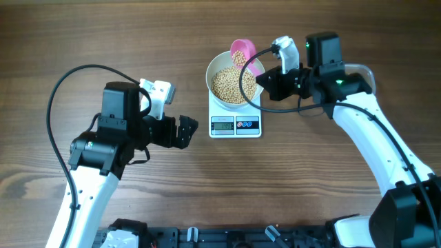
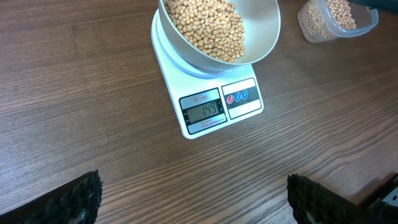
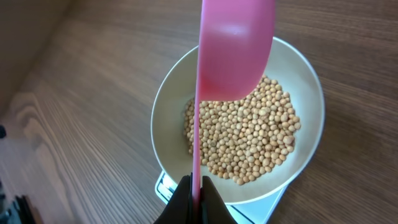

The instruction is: Scoop item into bowl and weigh 150g on scale

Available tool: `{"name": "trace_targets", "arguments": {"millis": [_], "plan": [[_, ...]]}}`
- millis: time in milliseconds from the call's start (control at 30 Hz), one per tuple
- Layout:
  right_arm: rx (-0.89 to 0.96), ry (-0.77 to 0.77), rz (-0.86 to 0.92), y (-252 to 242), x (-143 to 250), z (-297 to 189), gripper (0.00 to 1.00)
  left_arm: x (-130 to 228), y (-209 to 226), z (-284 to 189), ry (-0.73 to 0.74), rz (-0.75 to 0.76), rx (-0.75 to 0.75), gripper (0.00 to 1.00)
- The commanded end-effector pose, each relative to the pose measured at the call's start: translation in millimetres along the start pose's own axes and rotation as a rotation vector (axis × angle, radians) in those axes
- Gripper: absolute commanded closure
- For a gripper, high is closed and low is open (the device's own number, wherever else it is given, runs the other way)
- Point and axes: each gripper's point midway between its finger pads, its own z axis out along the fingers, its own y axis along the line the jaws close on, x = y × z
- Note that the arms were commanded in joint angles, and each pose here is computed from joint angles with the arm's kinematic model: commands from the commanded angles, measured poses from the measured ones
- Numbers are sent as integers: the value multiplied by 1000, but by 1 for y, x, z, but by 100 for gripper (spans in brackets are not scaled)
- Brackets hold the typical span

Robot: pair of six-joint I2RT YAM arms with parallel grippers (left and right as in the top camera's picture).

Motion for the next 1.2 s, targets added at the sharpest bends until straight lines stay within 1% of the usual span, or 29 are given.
{"name": "trace_targets", "arguments": {"millis": [0,200,1167], "plan": [[-39,-63,28,7,-20,-15,96,-1,0,0,1,-4,9,0],[-101,-97,30,7,-28,-23,96,-1,0,0,1,-4,9,0],[-75,-103,33,1,-28,-25,96,-1,0,0,1,-4,9,0]]}}
